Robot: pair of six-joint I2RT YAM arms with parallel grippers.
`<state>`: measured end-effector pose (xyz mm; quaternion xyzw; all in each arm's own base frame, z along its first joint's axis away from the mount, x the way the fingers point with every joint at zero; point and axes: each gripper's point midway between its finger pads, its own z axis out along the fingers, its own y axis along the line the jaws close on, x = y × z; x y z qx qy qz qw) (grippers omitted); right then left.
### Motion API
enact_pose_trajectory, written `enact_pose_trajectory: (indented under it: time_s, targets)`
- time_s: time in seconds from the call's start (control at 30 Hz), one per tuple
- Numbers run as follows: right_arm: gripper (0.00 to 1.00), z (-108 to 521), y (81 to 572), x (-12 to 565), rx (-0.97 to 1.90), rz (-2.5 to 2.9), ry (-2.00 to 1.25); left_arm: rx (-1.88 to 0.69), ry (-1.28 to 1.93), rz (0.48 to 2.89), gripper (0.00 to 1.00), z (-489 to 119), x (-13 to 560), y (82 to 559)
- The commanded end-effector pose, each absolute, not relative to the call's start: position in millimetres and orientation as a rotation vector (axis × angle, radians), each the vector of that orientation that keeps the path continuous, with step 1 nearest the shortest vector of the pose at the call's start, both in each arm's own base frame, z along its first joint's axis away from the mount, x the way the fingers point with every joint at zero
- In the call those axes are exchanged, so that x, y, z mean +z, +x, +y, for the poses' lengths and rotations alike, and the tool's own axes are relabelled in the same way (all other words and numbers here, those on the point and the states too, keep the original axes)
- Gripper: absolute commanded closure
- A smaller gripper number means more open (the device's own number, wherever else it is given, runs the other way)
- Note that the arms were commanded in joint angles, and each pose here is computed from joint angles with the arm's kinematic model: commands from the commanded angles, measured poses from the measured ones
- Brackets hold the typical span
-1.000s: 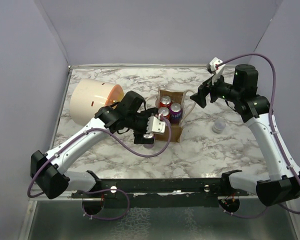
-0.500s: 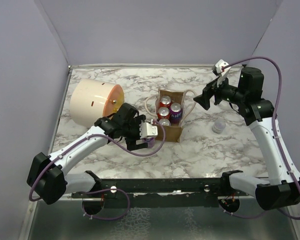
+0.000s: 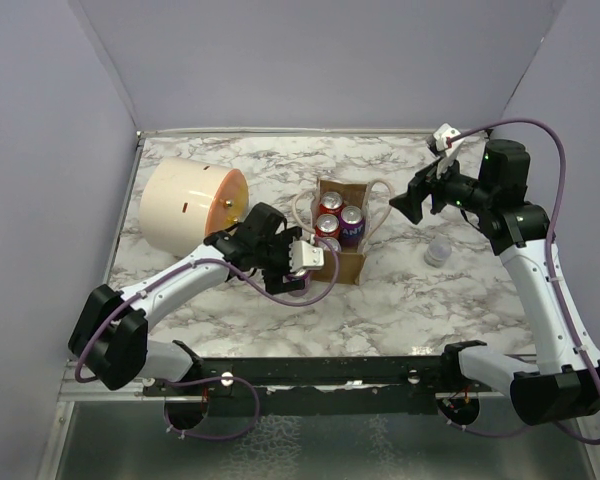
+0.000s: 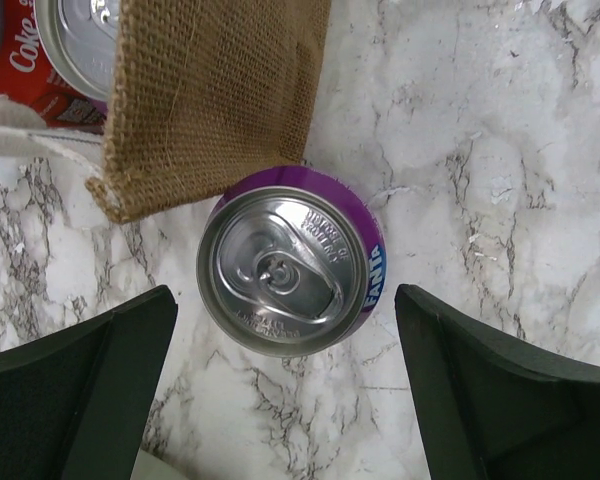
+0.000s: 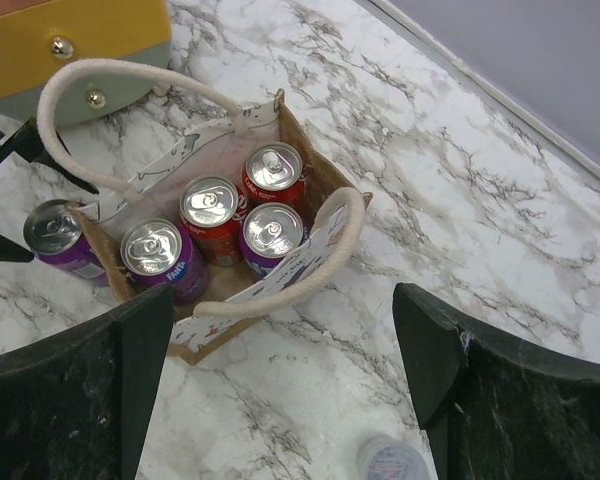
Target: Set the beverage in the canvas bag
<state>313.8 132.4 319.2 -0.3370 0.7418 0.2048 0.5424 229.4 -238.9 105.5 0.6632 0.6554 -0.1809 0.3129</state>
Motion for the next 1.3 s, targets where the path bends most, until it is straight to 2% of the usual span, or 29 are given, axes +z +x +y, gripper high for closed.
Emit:
enact_pose_trajectory:
  time_s: [0.0,0.23,0.5,0.6,0.77,1.03,1.27]
  targets:
    - [0.1,134.2,311.4,325.2,0.507,1.729,-0.803,-0.616,1.735,1.666,0.1,-260.1,115.5,224.0]
    - [0.1,135.2,313.1,320.7,0.518,1.733,-0.803,-0.675,1.729,1.697,0.18,-264.4,108.5,219.3]
    - [0.1,133.3,311.7,318.4,0.512,1.734,-0.799,-0.741,1.697,1.683,0.37,-273.2,115.8,215.6]
    - [0.1,132.4,311.0,318.1,0.511,1.734,-0.797,-0.755,1.704,1.687,0.48,-273.1,116.3,213.1]
    - [0.1,131.3,309.6,315.1,0.506,1.737,-0.803,-0.772,1.768,1.652,0.72,-265.6,121.8,199.5]
    - [0.09,128.8,308.1,317.1,0.498,1.735,-0.804,-0.837,1.877,1.542,1.0,-251.7,161.6,167.2]
    - [0.08,124.9,306.8,312.4,0.473,1.74,-0.827,-0.931,1.88,1.444,1.0,-253.8,216.5,147.5]
